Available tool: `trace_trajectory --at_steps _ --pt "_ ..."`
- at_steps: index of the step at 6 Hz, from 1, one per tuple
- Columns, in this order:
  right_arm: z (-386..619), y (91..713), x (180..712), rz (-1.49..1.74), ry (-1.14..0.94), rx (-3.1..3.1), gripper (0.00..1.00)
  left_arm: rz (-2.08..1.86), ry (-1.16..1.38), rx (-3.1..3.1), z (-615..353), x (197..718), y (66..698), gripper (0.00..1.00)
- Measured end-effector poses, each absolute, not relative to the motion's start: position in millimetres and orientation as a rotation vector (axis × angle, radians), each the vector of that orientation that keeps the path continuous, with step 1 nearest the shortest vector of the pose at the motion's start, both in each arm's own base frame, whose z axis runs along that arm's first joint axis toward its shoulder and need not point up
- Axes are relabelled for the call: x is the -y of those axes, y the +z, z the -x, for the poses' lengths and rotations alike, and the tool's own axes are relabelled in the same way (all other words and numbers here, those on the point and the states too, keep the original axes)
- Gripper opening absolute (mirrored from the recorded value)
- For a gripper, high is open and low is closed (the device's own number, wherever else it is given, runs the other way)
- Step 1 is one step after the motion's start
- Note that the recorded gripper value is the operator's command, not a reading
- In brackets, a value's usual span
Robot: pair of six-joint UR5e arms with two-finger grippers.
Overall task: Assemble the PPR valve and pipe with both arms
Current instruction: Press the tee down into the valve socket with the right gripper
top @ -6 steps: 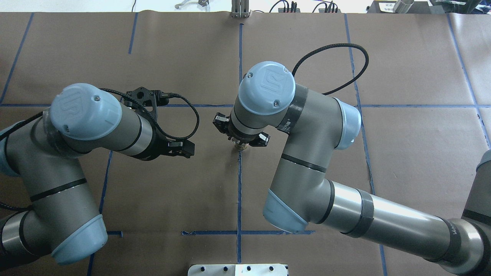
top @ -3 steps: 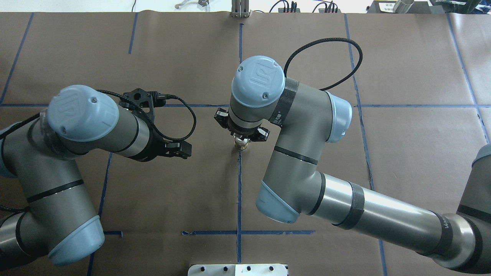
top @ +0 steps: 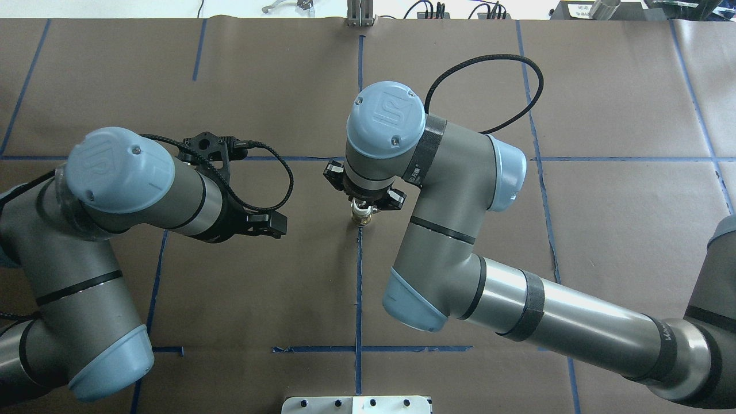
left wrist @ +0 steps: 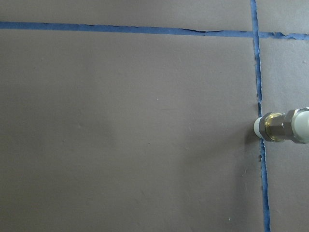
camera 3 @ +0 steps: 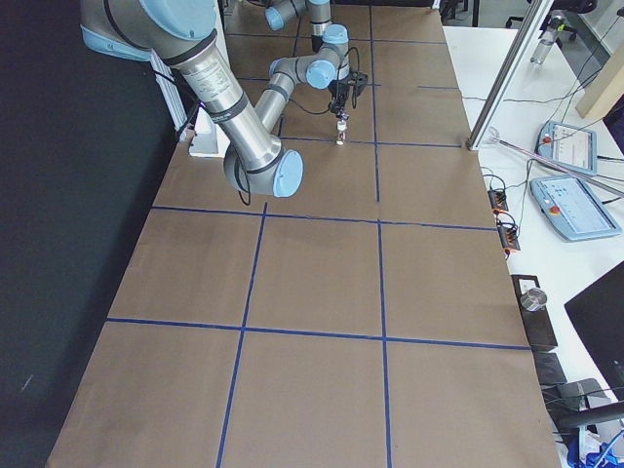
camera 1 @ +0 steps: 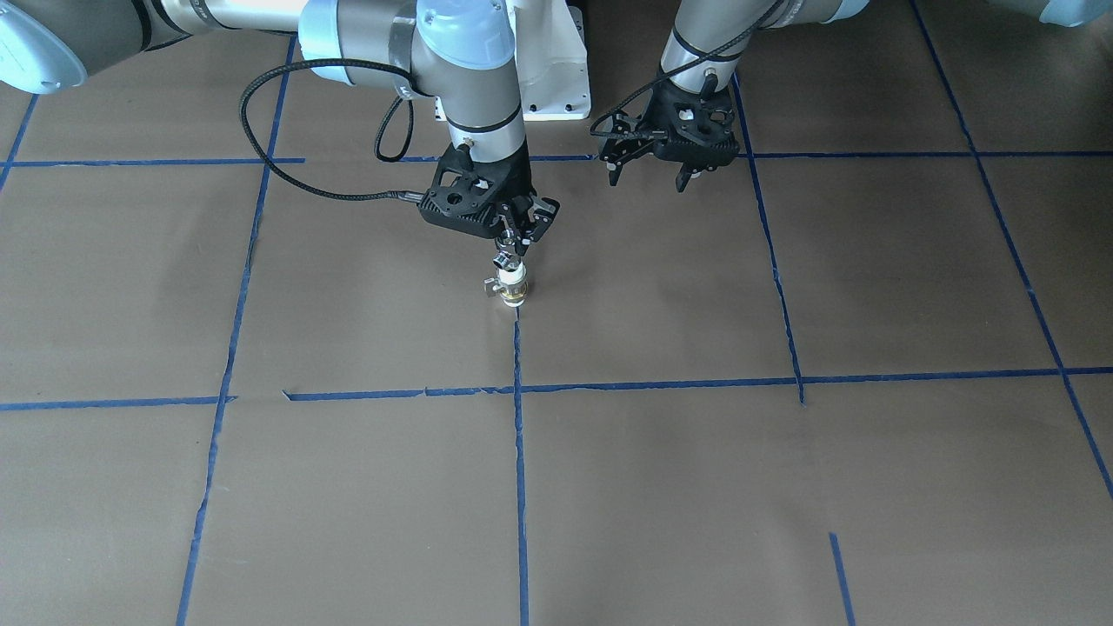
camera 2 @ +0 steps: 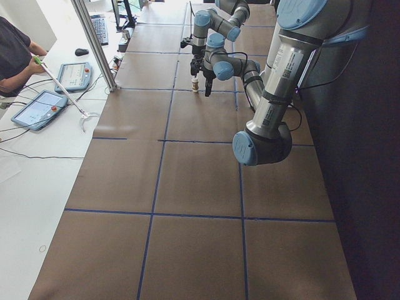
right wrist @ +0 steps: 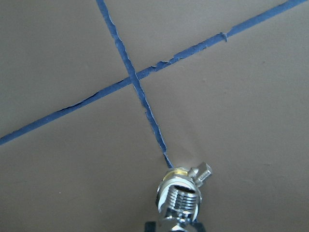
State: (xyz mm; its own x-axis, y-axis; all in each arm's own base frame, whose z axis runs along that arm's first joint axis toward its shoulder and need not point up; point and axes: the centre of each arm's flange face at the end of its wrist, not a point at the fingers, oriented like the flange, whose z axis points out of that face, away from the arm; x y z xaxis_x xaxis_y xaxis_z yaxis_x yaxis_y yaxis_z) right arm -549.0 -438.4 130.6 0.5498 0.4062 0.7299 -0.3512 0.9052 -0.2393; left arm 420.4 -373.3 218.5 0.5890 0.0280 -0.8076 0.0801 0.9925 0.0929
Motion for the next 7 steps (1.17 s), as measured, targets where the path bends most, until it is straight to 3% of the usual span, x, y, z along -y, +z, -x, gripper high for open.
trace_trajectory --at_steps 4,5,6,7 --pt "552.5 134.3 439.3 0.071 0.449 0.872 0.01 -0.121 -0.028 -0.943 -420.9 372.6 218.5 0.97" --pt "553.4 135.5 439.8 0.072 0.45 0.869 0.27 -0.121 -0.028 -0.944 -420.7 372.3 218.0 0.97" --pt "554.5 137.0 440.4 0.072 0.451 0.866 0.45 -0.121 -0.028 -0.945 -420.6 372.1 217.7 0.97" --pt "556.4 139.2 440.9 0.074 0.45 0.861 0.74 -0.121 -0.029 -0.946 -420.3 371.9 217.2 0.97"
